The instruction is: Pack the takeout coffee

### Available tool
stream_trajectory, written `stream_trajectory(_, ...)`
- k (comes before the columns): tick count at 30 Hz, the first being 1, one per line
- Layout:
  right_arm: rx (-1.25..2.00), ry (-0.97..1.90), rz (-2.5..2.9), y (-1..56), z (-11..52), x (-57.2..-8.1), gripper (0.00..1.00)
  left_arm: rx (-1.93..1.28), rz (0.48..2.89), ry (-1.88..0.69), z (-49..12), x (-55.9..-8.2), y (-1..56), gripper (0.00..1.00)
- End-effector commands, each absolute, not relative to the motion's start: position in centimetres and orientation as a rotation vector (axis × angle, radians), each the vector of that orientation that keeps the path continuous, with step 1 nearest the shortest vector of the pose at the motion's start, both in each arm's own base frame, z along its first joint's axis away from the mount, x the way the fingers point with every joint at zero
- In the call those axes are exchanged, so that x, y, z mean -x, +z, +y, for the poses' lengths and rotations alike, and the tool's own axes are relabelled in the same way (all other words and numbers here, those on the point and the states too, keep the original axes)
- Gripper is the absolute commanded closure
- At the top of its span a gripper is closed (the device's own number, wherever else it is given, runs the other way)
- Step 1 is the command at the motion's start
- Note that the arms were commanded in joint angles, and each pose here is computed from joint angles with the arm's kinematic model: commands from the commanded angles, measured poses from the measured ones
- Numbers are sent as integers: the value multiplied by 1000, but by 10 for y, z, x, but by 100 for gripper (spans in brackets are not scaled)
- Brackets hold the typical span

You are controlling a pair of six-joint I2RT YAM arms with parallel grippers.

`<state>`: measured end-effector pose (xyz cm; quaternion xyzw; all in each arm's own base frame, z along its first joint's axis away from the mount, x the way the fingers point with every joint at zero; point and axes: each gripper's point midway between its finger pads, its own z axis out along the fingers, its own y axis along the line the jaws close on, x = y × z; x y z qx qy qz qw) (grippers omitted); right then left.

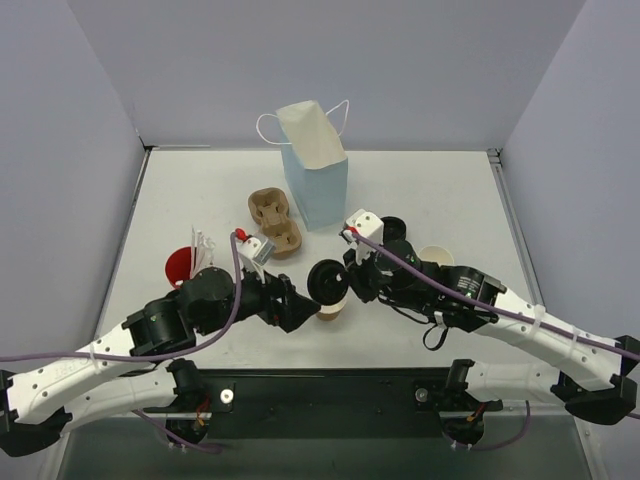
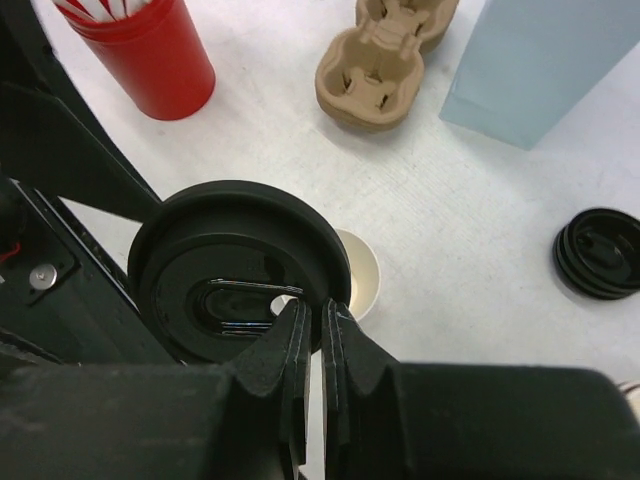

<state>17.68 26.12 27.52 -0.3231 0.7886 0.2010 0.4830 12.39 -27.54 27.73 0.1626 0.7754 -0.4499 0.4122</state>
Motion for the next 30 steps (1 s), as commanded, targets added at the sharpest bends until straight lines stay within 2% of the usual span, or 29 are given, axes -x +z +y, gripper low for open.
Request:
stream_trajectory(1, 715, 354, 2081, 265, 247, -189, 100, -403, 1841, -962, -242, -140, 307, 3)
stream_trajectory(3, 683, 333, 2141, 268, 241, -194, 100, -364, 1816, -922, -229, -145, 311, 3)
stream_trajectory(11, 625, 277, 2415, 217, 249, -196, 100, -196, 1765, -806, -174, -152, 327, 3)
stream_trajectory(30, 649, -61, 2623, 149, 259, -218, 100, -226, 1828, -790, -159, -139, 297, 4)
